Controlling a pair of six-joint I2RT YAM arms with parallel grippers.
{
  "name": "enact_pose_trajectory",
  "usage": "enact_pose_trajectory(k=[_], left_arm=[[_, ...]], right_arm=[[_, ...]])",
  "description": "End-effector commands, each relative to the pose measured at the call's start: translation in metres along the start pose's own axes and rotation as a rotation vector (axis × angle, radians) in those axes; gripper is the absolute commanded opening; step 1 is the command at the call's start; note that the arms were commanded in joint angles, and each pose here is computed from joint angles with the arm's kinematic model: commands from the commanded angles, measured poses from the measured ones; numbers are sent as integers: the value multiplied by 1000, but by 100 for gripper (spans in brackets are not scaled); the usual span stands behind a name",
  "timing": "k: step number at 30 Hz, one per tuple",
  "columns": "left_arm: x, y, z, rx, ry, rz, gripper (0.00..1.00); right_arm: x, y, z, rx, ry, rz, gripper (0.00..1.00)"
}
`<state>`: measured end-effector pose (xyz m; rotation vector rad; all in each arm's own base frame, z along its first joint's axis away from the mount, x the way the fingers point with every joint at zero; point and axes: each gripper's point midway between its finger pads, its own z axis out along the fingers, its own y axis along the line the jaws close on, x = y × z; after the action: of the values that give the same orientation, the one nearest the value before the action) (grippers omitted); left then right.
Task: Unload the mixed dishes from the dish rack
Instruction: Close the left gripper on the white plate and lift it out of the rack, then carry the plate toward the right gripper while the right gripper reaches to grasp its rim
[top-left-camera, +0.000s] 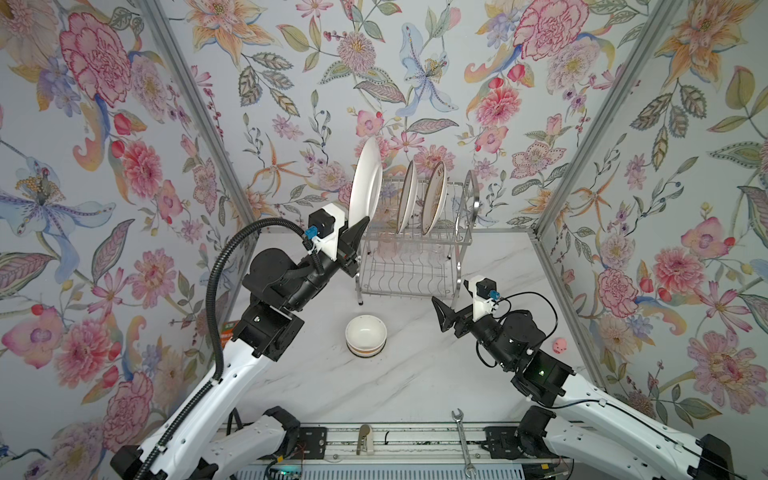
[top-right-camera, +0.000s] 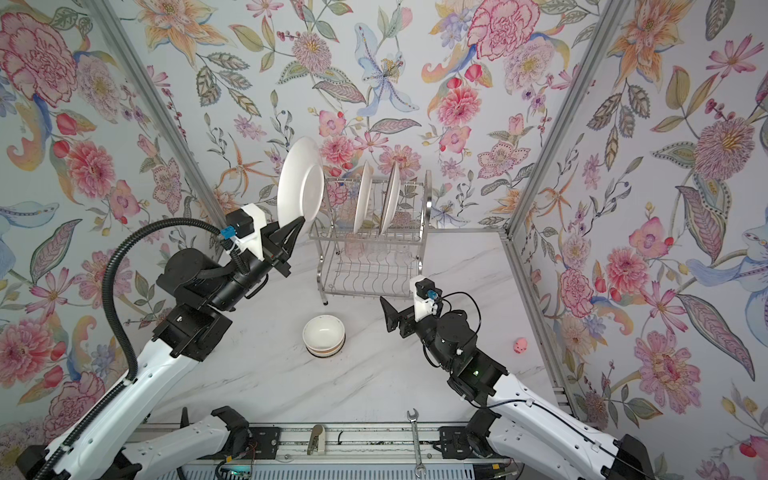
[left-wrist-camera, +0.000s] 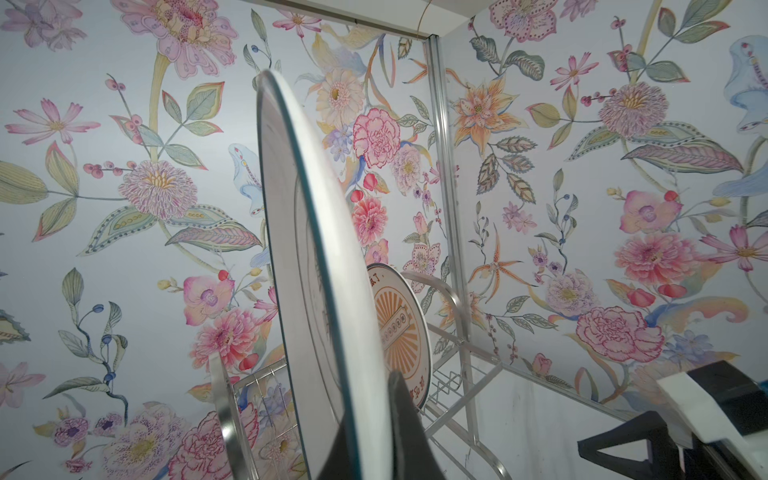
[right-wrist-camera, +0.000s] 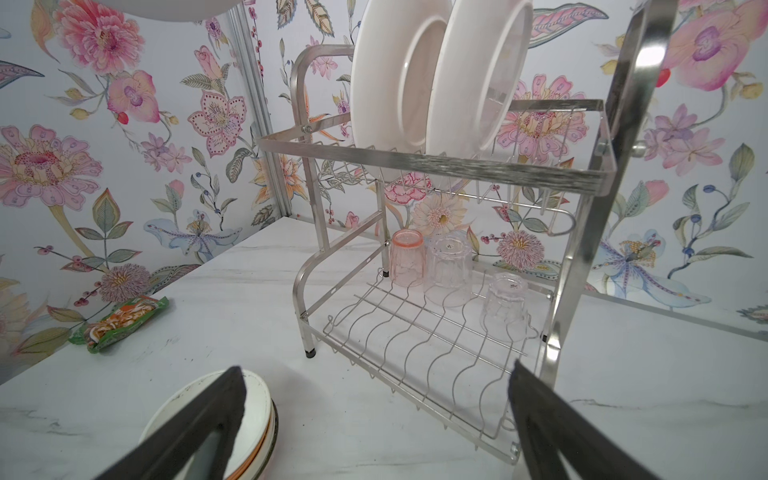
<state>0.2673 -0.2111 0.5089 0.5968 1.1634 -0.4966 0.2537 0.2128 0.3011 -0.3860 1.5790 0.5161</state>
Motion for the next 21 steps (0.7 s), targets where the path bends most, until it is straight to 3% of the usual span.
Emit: enact_pose_trajectory(k=[1, 11, 17, 21], left_arm=[[5, -22, -23, 74, 20, 100, 0], [49, -39, -85, 112, 125, 262, 0], [100, -48, -98, 172, 281, 307, 0], [124, -56, -99, 204, 324, 324, 0]], right_arm=[[-17, -2, -9, -2, -16, 83, 99], [-16, -23, -36, 85, 59, 292, 99], [-14, -34, -52, 115, 83, 422, 99], [-16, -29, -54, 67, 117, 489, 100]])
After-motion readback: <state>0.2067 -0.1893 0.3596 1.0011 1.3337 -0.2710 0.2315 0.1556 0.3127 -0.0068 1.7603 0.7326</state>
